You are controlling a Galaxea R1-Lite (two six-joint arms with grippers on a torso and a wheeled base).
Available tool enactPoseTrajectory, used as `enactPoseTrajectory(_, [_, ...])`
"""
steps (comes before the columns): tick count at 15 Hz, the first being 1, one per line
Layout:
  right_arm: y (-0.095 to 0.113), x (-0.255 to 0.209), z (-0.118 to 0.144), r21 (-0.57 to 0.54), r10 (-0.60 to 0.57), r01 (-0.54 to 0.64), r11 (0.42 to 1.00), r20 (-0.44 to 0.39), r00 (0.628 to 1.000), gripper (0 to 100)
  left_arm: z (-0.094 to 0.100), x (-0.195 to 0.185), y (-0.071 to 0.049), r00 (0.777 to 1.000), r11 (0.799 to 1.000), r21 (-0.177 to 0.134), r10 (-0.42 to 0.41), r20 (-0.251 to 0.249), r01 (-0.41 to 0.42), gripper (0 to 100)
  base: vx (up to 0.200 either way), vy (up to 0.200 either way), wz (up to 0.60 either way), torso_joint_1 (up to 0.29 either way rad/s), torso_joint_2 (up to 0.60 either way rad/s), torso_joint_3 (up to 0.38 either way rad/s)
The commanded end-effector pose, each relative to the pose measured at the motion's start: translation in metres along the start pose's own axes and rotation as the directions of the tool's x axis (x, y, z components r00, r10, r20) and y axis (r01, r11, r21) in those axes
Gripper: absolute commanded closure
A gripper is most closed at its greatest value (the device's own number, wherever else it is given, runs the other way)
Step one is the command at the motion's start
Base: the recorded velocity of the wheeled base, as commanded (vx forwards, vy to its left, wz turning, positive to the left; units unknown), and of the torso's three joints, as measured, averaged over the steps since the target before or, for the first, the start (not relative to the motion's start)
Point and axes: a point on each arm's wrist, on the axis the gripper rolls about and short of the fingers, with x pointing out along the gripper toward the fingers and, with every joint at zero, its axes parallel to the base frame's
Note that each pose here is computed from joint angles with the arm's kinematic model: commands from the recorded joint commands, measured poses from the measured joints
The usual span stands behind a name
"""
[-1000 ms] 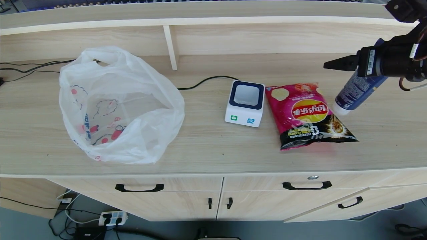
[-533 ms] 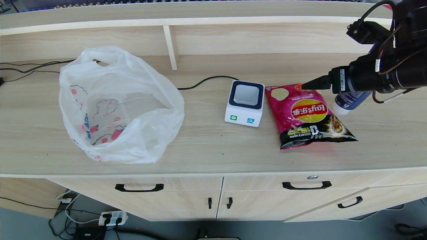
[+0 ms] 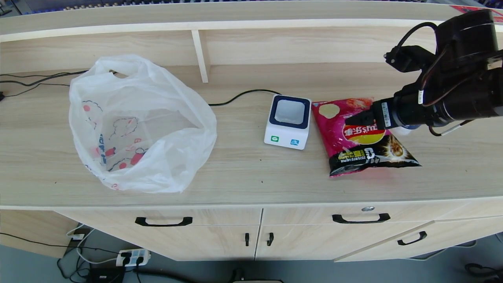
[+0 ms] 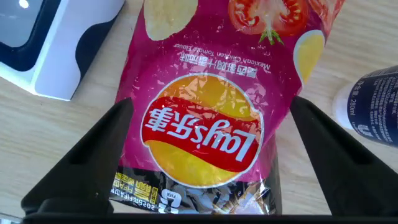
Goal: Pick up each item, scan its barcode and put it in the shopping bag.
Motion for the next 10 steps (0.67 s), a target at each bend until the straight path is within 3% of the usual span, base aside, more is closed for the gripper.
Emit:
enactPoseTrajectory(1, [0.011,-0.002,-0.005,-0.025,-0.028,0.028,0.999,-0.015,0.999,0,0.000,0.000,0.000,1.000,1.000,-0.001,0.000,0.000,0.000,0,0.000,0.000,0.00,0.000,0.00,0.000])
enactPoseTrajectory(5, [0.013,-0.012,-0.015,-0.038,-0.128,0.126,0.991,-0.048,0.991,0,0.000,0.000,0.000,1.000,1.000,-0.001,0.000,0.000,0.000,0,0.000,0.000,0.00,0.000,0.00,0.000])
enactPoseTrajectory(10, [0.031,0.002,-0.021,-0.061,-0.125,0.121,0.991,-0.058,0.990,0,0.000,0.000,0.000,1.000,1.000,-0.001,0.000,0.000,0.000,0,0.000,0.000,0.00,0.000,0.00,0.000])
